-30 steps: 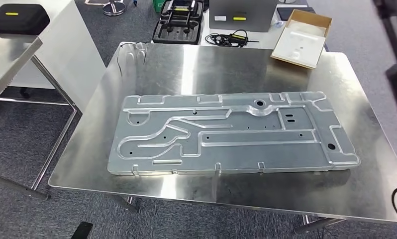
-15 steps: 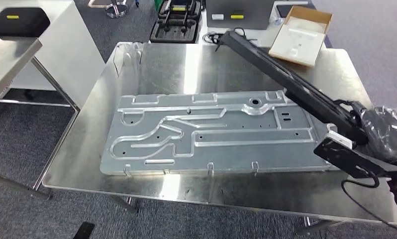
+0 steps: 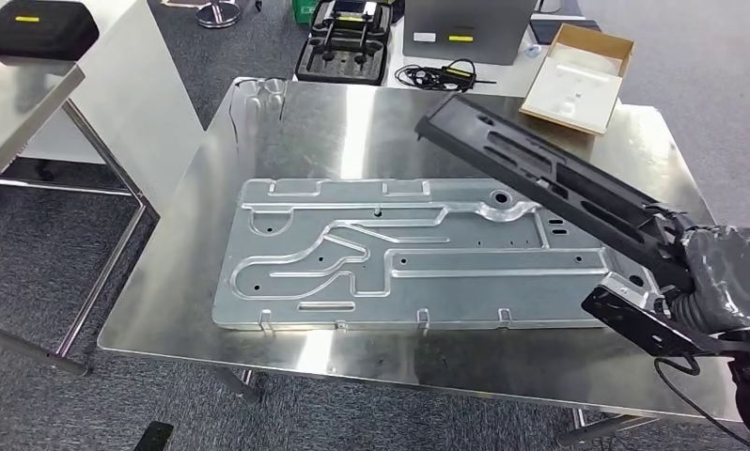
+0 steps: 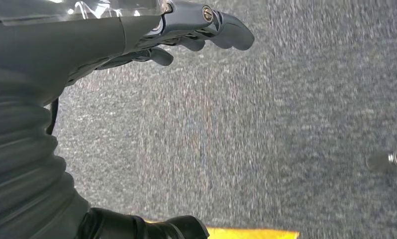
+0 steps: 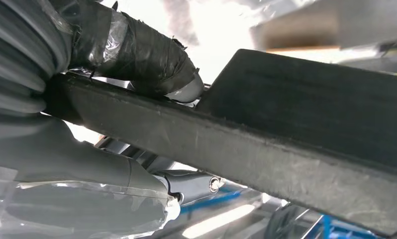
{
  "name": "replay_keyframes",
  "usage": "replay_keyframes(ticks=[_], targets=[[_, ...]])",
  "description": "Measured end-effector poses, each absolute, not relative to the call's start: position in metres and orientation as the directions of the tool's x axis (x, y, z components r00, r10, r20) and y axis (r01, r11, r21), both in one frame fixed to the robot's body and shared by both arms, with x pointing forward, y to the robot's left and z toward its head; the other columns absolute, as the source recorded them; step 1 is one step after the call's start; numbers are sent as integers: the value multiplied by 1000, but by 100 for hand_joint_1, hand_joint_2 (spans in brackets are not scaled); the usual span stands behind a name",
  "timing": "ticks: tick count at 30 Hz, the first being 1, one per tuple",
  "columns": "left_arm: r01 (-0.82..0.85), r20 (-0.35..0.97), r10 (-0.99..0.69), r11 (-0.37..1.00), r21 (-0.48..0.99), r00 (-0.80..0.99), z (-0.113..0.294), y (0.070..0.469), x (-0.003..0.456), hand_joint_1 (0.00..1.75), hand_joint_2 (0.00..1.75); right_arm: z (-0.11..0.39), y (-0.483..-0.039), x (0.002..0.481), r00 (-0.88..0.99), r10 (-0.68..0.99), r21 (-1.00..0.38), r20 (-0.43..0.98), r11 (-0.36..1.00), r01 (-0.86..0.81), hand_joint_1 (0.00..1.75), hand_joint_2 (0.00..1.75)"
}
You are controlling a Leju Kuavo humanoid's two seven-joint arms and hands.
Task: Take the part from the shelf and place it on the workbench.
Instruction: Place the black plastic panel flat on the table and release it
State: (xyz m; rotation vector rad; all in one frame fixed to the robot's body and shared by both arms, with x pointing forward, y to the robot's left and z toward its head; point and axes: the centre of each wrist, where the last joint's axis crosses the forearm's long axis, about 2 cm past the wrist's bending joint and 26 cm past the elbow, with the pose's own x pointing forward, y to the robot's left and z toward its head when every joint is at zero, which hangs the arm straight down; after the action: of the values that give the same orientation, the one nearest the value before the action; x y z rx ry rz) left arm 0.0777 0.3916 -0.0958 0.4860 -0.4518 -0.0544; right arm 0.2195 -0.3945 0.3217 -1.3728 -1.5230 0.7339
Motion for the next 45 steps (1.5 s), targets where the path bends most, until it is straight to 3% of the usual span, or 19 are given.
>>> replay_keyframes(ticks=[12,16,22,26,45], targets=[[-68,436,-153,890,451,887,-96,390,76,0,175,307,-415,212,176,956,-898,236,145,416,175,175],[-70,439,-149,893,445,886,-96,391,76,0,175,306,-423,211,226,948,-896,226,111,431,0,0],[-77,432,-131,898,432,892,-97,390,75,0,175,301,-432,210,285,928,-894,242,99,437,0,0],[-89,434,-126,893,442,892,-96,391,76,0,0,300,-436,210,302,916,-890,263,110,443,0,0],[-144,425,-82,868,475,902,-95,392,78,0,0,293,-445,211,341,884,-881,320,145,451,0,0]])
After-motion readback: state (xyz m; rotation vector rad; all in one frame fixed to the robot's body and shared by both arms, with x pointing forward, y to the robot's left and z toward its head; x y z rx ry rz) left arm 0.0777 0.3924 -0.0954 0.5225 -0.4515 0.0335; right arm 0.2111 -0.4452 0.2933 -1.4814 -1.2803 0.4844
